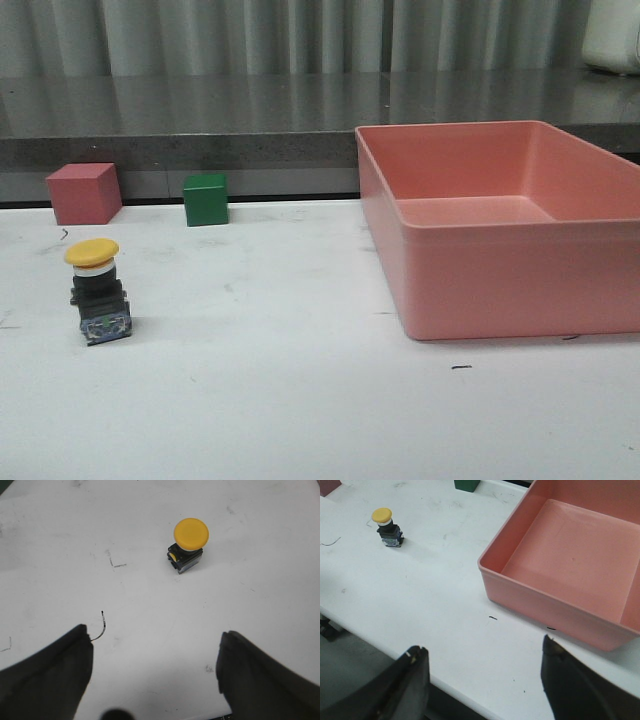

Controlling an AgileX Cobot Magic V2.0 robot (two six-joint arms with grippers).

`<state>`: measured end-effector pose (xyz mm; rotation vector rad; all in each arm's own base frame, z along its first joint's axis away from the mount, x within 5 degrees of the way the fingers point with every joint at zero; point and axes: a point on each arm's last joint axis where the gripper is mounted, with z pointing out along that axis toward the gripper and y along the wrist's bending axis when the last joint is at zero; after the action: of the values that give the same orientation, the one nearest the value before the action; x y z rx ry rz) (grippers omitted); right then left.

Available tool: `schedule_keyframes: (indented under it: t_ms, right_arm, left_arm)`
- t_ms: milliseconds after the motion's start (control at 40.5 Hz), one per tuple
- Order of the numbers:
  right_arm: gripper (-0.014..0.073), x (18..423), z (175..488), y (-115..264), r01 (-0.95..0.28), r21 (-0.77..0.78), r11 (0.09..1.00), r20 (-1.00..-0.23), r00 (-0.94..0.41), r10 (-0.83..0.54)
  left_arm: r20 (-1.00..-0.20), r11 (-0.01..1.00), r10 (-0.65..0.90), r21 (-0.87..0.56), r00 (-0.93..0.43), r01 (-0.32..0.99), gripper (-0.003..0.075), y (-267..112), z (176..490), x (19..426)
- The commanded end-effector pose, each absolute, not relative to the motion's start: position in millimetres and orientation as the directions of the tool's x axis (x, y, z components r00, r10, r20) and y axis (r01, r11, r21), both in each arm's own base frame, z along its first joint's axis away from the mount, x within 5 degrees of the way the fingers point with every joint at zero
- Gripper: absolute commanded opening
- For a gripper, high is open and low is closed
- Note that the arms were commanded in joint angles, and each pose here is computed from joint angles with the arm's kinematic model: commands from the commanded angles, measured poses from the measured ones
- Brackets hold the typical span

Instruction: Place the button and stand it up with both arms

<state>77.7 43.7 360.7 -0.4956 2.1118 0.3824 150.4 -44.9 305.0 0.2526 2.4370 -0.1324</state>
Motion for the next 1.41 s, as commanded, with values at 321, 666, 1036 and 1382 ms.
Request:
schedule_keyframes:
  t_ms: [321, 666, 1036, 1382]
  right_arm:
    - [0.0499, 80.1, 373.5, 44.1, -0.474, 0.087, 0.876, -0.883, -0.444, -0.152]
    - [0.0085, 80.0, 373.3, 44.1, -0.474, 0.087, 0.876, -0.882, -0.446, -0.153]
    - [-0.0069, 80.0, 373.3, 44.1, -0.474, 0.087, 0.876, -0.882, -0.446, -0.153]
    - [-0.0069, 80.0, 373.3, 44.1, -0.474, 0.087, 0.876, -0.882, -0.446, -0.153]
  left_arm:
    - [-0.707, 0.975, 0.128, -0.038, -0.696, 0.218, 0.0023, -45.7, 320.3, 153.1]
    - [-0.707, 0.975, 0.128, -0.038, -0.696, 0.218, -0.002, -45.7, 320.3, 153.1]
    - [-0.707, 0.975, 0.128, -0.038, -0.696, 0.218, -0.002, -45.7, 320.3, 153.1]
    - [-0.734, 0.975, 0.119, -0.042, -0.669, 0.22, -0.002, -43.1, 326.1, 145.2]
